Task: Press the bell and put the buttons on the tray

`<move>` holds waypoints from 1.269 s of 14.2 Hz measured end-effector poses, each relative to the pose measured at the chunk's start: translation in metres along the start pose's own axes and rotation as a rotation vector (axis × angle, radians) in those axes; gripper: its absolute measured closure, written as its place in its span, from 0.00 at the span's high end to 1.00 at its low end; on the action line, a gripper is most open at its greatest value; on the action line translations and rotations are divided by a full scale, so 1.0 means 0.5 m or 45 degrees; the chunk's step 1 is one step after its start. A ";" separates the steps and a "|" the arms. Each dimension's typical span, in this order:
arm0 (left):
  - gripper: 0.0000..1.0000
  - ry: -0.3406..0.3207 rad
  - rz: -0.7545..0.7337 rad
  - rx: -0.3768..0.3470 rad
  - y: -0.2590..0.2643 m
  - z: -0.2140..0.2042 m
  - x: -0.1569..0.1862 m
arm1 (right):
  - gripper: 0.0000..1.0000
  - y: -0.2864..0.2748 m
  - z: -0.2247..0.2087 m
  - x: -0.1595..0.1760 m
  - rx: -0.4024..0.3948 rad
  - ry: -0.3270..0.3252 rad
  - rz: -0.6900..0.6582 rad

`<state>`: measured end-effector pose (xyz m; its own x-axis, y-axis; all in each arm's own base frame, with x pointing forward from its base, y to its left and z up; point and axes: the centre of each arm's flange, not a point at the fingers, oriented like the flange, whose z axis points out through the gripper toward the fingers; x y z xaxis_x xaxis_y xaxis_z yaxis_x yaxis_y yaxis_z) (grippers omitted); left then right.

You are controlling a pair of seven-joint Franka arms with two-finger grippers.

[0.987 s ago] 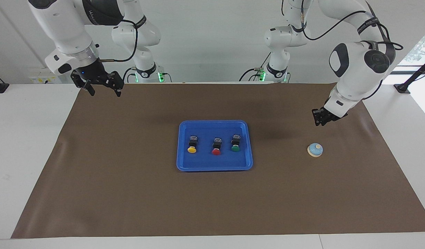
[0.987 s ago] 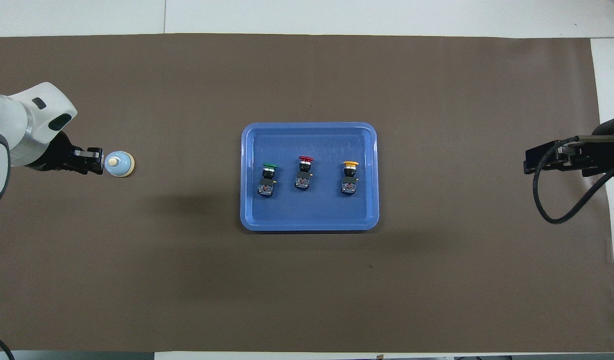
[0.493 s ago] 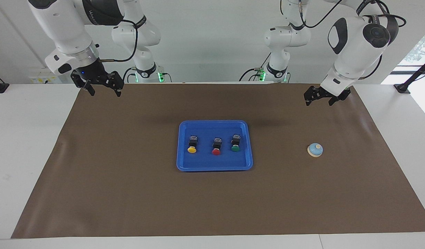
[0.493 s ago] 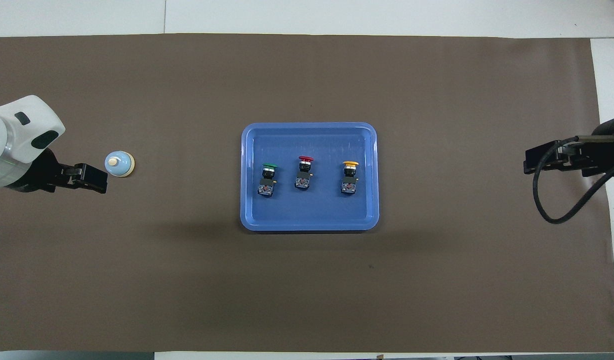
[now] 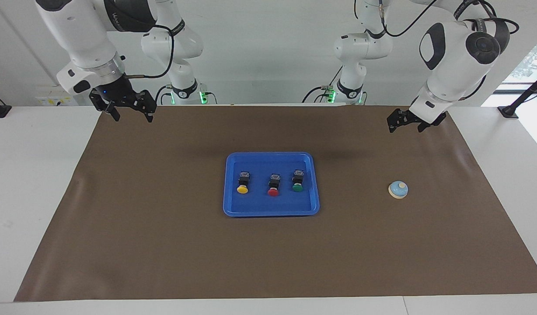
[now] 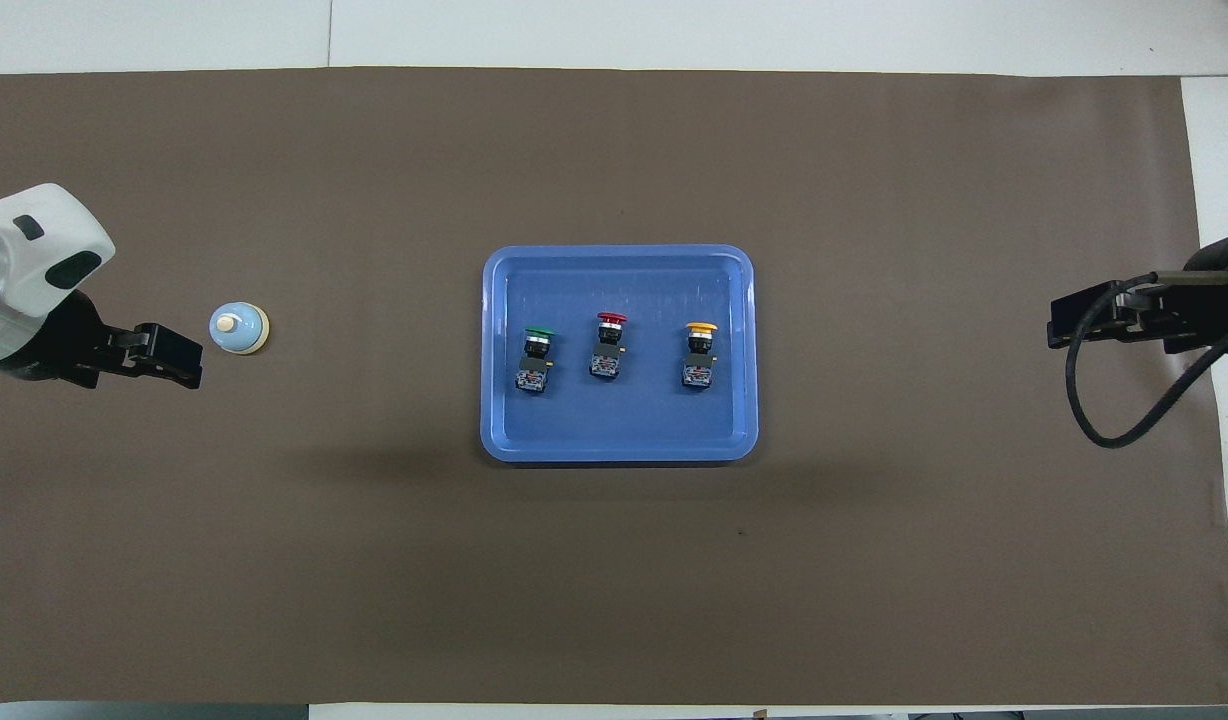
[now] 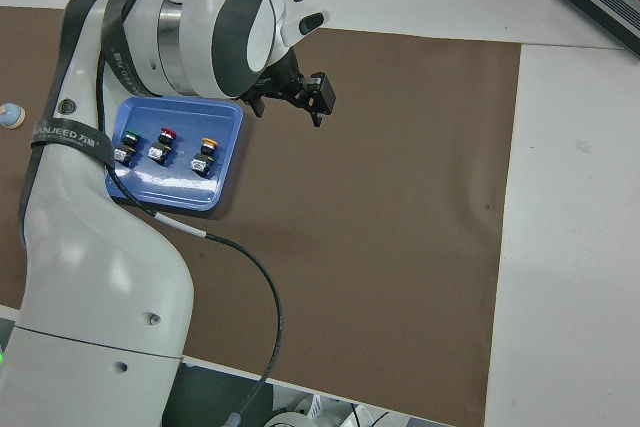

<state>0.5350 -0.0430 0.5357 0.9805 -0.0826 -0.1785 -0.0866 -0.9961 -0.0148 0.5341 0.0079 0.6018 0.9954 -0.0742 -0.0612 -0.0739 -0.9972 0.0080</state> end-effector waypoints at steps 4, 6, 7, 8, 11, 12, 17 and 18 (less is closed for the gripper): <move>1.00 -0.027 0.006 0.001 0.005 -0.020 -0.007 | 1.00 0.000 0.000 0.000 0.000 0.000 0.000; 1.00 -0.020 0.006 -0.007 0.006 -0.032 -0.008 | 1.00 0.000 0.000 0.000 0.000 0.000 0.000; 1.00 -0.011 0.006 -0.015 0.007 -0.039 -0.008 | 1.00 0.000 0.000 0.000 0.000 0.000 0.000; 1.00 -0.004 0.006 -0.017 0.007 -0.044 -0.007 | 1.00 0.000 0.000 0.000 0.000 0.000 0.000; 1.00 0.038 0.002 -0.018 0.006 -0.078 -0.008 | 1.00 0.000 0.000 0.000 0.000 0.000 0.000; 1.00 0.051 0.001 -0.018 0.004 -0.088 -0.009 | 1.00 0.000 0.000 0.000 0.000 0.000 0.000; 1.00 0.047 -0.006 -0.019 0.002 -0.086 -0.008 | 1.00 0.000 0.000 0.000 0.000 0.000 0.000; 1.00 0.047 -0.014 -0.019 0.002 -0.086 -0.008 | 1.00 0.000 0.000 0.000 0.000 0.000 0.000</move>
<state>0.5387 -0.0448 0.5788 0.9872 -0.0727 -0.1416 -0.0737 -0.9973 -0.0019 0.5341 0.0079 0.6018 0.9954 -0.0742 -0.0612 -0.0739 -0.9972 0.0080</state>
